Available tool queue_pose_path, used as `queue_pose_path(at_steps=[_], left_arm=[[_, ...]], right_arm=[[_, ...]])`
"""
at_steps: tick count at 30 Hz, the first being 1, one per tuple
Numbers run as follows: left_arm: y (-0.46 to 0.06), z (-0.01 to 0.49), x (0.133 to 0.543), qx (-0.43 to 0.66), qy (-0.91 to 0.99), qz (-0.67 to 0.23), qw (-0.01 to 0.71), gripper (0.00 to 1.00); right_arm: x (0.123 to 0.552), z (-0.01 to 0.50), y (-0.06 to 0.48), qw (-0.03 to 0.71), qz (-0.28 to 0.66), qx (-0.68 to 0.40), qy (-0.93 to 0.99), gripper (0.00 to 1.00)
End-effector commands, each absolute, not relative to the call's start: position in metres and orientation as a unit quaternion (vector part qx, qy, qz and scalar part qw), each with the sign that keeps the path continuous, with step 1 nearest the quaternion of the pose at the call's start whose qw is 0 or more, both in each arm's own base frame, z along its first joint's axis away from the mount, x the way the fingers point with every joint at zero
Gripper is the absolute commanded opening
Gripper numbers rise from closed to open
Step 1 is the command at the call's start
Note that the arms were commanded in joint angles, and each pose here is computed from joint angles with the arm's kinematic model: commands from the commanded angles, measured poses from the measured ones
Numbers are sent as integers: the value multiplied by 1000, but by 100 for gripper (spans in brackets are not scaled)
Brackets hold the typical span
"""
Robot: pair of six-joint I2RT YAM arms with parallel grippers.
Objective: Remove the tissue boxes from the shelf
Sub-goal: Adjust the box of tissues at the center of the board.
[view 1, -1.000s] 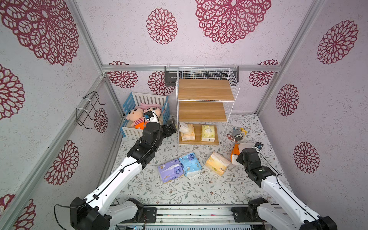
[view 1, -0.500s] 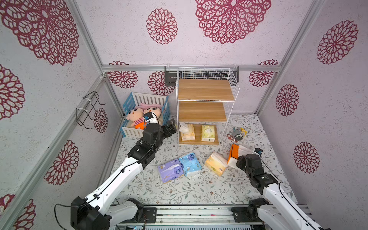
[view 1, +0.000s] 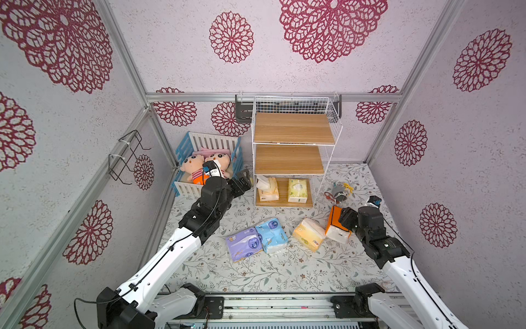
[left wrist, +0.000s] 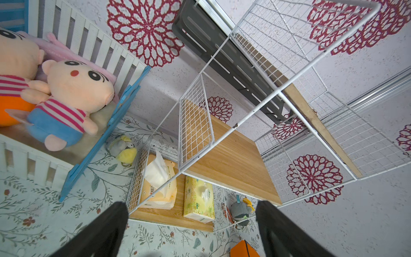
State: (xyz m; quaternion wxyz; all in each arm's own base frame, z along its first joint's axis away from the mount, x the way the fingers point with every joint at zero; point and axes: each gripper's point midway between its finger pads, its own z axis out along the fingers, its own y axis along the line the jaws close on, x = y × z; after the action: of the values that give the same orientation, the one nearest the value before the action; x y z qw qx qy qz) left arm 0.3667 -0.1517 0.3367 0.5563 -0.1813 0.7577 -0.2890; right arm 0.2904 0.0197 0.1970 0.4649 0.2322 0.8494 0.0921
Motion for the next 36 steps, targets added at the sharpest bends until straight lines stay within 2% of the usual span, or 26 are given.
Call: queue_pose_path(at_steps=[1,4,7,14,17,21,25,30,36], left_arm=[[-149,337,365,-189,753,-297,556,97],[-151,336,366,-192,752,-302,554,97],[-156,337,368,-188,752,-309,551,97],[-159,332,371,-185,758,-308,545,97],[-160,329,371,-186,759,-309,542,97],[-164,325,374,-183,762,-311,538,97],[-166,323,374,-181,764,-312,535,97],[-164,321,374,-181,767,-305,535,97],[-164,317,375,-181,770,-300,533,97]], right_arm=[[288,191,39,444,134,201,863,61],[282,175,61,427,195,195,861,59],[281,170,68,424,215,197,858,58],[288,178,63,427,177,183,868,61],[292,186,66,435,178,165,867,53],[305,187,72,424,170,141,878,52],[316,160,80,381,161,131,901,52],[323,137,83,362,157,133,909,53],[318,107,76,319,119,134,931,54]])
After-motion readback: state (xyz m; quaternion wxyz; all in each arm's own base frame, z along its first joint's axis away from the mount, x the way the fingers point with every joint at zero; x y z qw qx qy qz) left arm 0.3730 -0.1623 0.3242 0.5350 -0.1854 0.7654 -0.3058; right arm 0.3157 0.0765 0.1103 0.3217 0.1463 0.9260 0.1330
